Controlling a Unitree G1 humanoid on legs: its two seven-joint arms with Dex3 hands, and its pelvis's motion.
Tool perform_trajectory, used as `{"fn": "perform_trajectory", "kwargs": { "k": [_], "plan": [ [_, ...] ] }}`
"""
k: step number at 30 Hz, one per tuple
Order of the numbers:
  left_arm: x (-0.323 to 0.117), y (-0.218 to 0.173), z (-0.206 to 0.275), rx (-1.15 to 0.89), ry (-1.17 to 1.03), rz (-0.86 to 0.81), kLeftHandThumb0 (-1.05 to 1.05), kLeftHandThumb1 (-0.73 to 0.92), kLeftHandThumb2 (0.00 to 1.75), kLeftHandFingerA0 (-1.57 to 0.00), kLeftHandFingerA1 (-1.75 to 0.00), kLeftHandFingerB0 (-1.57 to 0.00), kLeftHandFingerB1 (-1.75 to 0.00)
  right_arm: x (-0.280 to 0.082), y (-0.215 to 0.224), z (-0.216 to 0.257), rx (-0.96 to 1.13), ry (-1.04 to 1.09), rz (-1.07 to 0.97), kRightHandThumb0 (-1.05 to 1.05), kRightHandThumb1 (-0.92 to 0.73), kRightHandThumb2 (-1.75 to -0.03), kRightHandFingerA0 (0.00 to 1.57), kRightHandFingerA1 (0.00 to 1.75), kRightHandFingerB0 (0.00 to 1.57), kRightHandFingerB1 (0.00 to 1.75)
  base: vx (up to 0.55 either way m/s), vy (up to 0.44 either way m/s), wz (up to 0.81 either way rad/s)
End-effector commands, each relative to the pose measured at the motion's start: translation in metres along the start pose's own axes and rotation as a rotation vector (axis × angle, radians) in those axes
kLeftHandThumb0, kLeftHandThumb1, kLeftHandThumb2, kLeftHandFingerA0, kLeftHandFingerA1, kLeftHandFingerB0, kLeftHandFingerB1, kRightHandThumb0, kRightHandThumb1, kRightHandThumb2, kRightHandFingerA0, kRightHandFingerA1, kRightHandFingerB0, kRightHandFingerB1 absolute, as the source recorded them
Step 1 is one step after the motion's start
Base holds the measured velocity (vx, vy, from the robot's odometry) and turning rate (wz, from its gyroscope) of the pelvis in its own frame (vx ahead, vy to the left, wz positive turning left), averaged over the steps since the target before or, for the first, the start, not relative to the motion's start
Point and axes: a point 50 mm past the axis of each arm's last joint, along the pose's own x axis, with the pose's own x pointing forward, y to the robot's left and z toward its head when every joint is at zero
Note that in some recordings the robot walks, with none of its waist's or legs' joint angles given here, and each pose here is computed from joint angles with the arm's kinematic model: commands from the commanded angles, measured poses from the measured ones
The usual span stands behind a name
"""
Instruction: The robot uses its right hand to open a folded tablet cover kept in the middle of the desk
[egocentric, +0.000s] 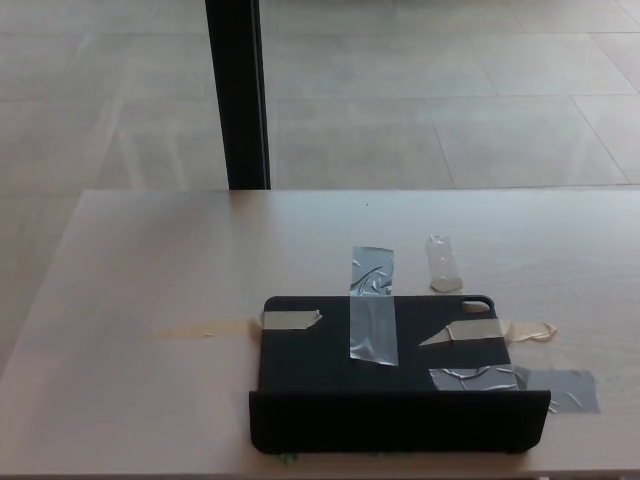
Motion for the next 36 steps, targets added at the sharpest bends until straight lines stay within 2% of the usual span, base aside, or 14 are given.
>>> {"fn": "perform_trajectory", "kwargs": {
  "k": [1,7,9,11,12,14,15,16,17,19,20,25,32,36],
  "plan": [
    [-0.001,0.036,0.02,-0.429,-0.036,0.064,-0.75,0.8,0.65,-0.62,-0.84,-0.37,-0.6,0.001,-0.07,0.072,0.526,-0.317,-0.37,-0.87,-0.87,-0.67,0.76,0.5,0.52,0.43,0.0,0.0,0.0],
    [-0.001,0.037,0.022,-0.436,-0.039,0.074,-0.75,0.78,0.63,-0.65,-0.84,-0.38,-0.61,-0.014,-0.05,0.166,0.544,-0.586,-0.206,-0.75,-0.85,-0.66,0.75,0.44,0.52,0.38,0.0,0.0,0.0],
    [-0.001,0.038,0.021,-0.459,-0.035,0.082,-0.75,0.76,0.63,-0.67,-0.87,-0.38,-0.62,-0.043,-0.024,0.231,0.411,-0.873,-0.057,-0.77,-0.83,-0.66,0.65,0.44,0.48,0.37,0.0,0.0,0.0],
    [-0.001,0.038,0.021,-0.459,-0.035,0.082,-0.75,0.76,0.63,-0.67,-0.87,-0.38,-0.62,-0.044,-0.024,0.231,0.412,-0.87,-0.057,-0.77,-0.83,-0.66,0.65,0.44,0.48,0.37,0.0,0.0,0.0],
    [-0.001,0.038,0.021,-0.44,-0.037,0.076,-0.76,0.79,0.64,-0.66,-0.87,-0.37,-0.62,-0.06,-0.004,0.262,0.369,-0.993,0.06,-0.79,-0.83,-0.65,0.56,0.47,0.46,0.36,0.0,0.0,0.0],
    [-0.001,0.038,0.022,-0.428,-0.039,0.069,-0.76,0.79,0.64,-0.65,-0.85,-0.37,-0.61,-0.079,0.014,0.286,0.302,-1.117,0.125,-0.82,-0.82,-0.65,0.62,0.49,0.44,0.37,0.0,0.0,0.0],
    [-0.001,0.04,0.022,-0.428,-0.039,0.07,-0.76,0.79,0.64,-0.65,-0.86,-0.37,-0.61,-0.089,0.025,0.294,0.237,-1.157,0.149,-0.83,-0.66,-1.04,0.58,0.6,0.35,0.51,0.0,0.0,0.0],
    [-0.001,0.04,0.022,-0.429,-0.039,0.07,-0.76,0.79,0.64,-0.65,-0.86,-0.37,-0.61,-0.091,0.027,0.295,0.231,-1.16,0.152,-0.83,-0.66,-1.04,0.58,0.6,0.35,0.51,0.0,0.0,0.0],
    [-0.001,0.039,0.022,-0.427,-0.038,0.072,-0.76,0.79,0.64,-0.66,-0.86,-0.38,-0.6,-0.097,0.035,0.301,0.199,-1.209,0.194,-0.76,-0.83,-0.65,0.69,0.61,0.38,0.41,0.0,0.0,0.0],
    [-0.001,0.038,0.021,-0.428,-0.036,0.074,-0.75,0.79,0.64,-0.65,-0.85,-0.37,-0.6,-0.113,0.06,0.312,0.064,-1.322,0.263,-0.73,-0.79,-0.68,0.68,0.61,0.36,0.42,0.0,0.0,0.0],
    [-0.001,0.038,0.02,-0.43,-0.035,0.072,-0.75,0.79,0.64,-0.67,-0.85,-0.37,-0.61,-0.119,0.075,0.316,-0.011,-1.347,0.302,-0.76,-0.84,-0.65,0.43,0.47,0.39,0.36,0.0,0.0,0.0],
    [-0.001,0.038,0.019,-0.428,-0.039,0.063,-0.75,0.8,0.64,-0.66,-0.86,-0.37,-0.6,-0.153,0.143,0.313,-0.393,-1.439,0.42,-0.85,-0.86,-0.67,0.45,0.42,0.31,0.3,0.0,-0.001,0.01],
    [-0.001,0.039,0.018,-0.435,-0.039,0.065,-0.75,0.8,0.64,-0.63,-0.83,-0.37,-0.6,-0.152,0.194,0.289,-0.78,-1.41,0.551,-0.82,-0.85,-0.66,0.33,0.46,0.22,0.29,0.0,0.0,0.0],
    [-0.001,0.039,0.018,-0.427,-0.036,0.07,-0.76,0.8,0.64,-0.66,-0.85,-0.37,-0.6,-0.146,0.22,0.271,-1.0,-1.406,0.607,-0.85,-0.84,-0.66,0.34,0.44,0.27,0.29,0.0,0.0,0.0]
  ]
}}
